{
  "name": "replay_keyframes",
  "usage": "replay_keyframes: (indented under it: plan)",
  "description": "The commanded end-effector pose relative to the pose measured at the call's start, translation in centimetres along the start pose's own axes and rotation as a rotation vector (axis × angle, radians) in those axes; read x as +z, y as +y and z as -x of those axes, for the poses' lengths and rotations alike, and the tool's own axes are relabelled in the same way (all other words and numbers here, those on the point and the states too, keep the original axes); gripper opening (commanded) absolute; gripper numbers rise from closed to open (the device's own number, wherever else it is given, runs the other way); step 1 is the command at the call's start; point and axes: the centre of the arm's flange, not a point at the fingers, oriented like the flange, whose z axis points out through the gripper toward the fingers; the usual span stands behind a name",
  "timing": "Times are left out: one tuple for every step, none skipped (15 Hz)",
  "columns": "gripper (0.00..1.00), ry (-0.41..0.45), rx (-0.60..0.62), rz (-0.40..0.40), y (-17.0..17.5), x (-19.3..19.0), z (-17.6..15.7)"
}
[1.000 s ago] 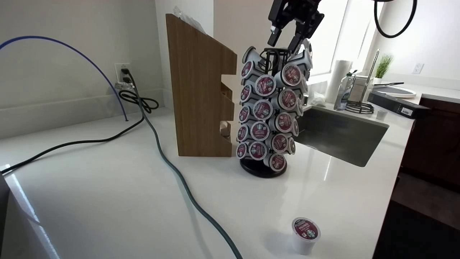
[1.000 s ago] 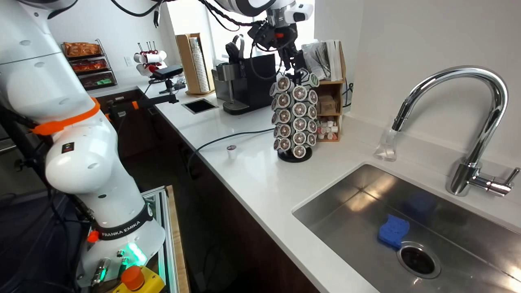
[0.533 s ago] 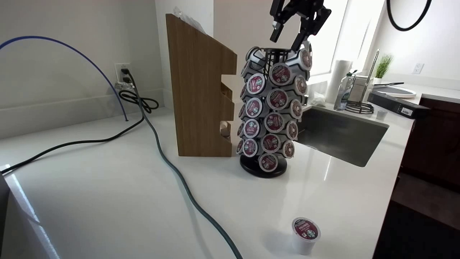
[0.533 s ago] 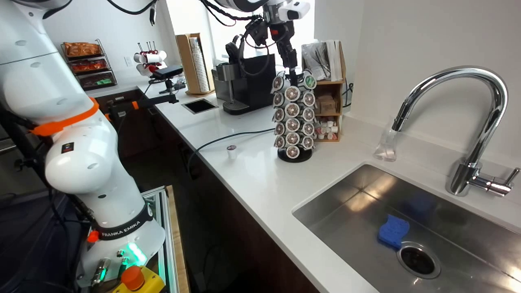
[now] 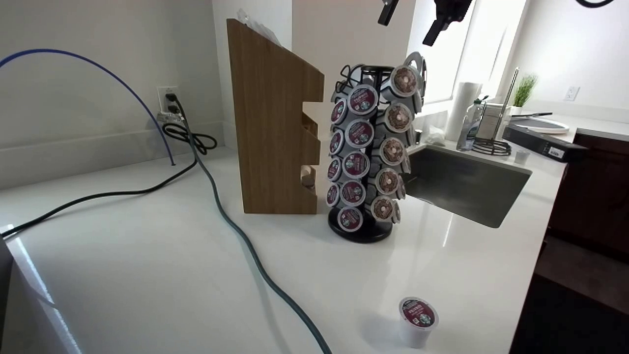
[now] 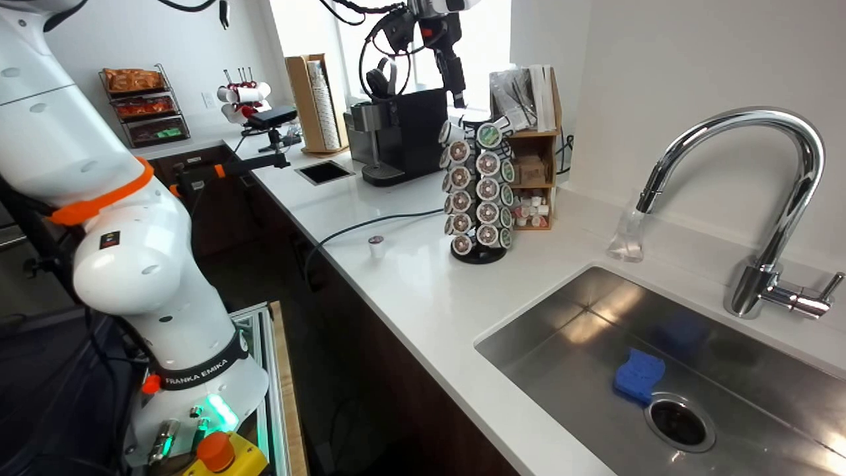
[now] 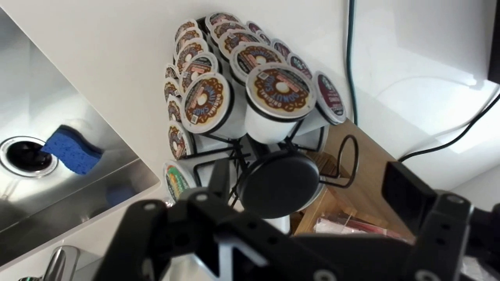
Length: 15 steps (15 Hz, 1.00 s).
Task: Turn the rack to the right
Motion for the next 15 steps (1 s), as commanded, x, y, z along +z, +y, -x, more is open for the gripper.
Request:
replay_keyframes:
  plan:
    - [0.99, -0.010, -0.135, 0.036, -0.4, -1.1, 2.2]
    - [1.00, 0.003, -0.199, 0.074, -0.8, -1.4, 3.0]
    - [1.00, 0.012, -0.246, 0.095, -1.0, -1.8, 3.5]
    - [1.00, 0.025, -0.273, 0.133, -1.4, -2.1, 4.1]
    - [1.00, 0.034, -0.289, 0.157, -1.6, -2.4, 4.3]
    - [1.00, 0.050, -0.280, 0.161, -2.0, -2.3, 4.7]
    - [1.00, 0.060, -0.280, 0.171, -2.2, -2.4, 4.8]
    - [1.00, 0.074, -0.262, 0.166, -2.6, -2.4, 5.1]
    - [1.00, 0.082, -0.255, 0.168, -2.7, -2.5, 5.2]
    - [1.00, 0.100, -0.262, 0.158, -2.9, -2.5, 5.3]
    - [1.00, 0.136, -0.290, 0.132, -2.9, -2.6, 5.2]
    - [1.00, 0.187, -0.325, 0.102, -2.7, -2.6, 4.8]
    - [0.99, 0.228, -0.345, 0.089, -2.4, -2.2, 4.0]
    - [0.82, 0.272, -0.356, 0.082, -2.2, -1.8, 3.2]
    - [0.74, 0.308, -0.373, 0.075, -1.9, -1.1, 2.1]
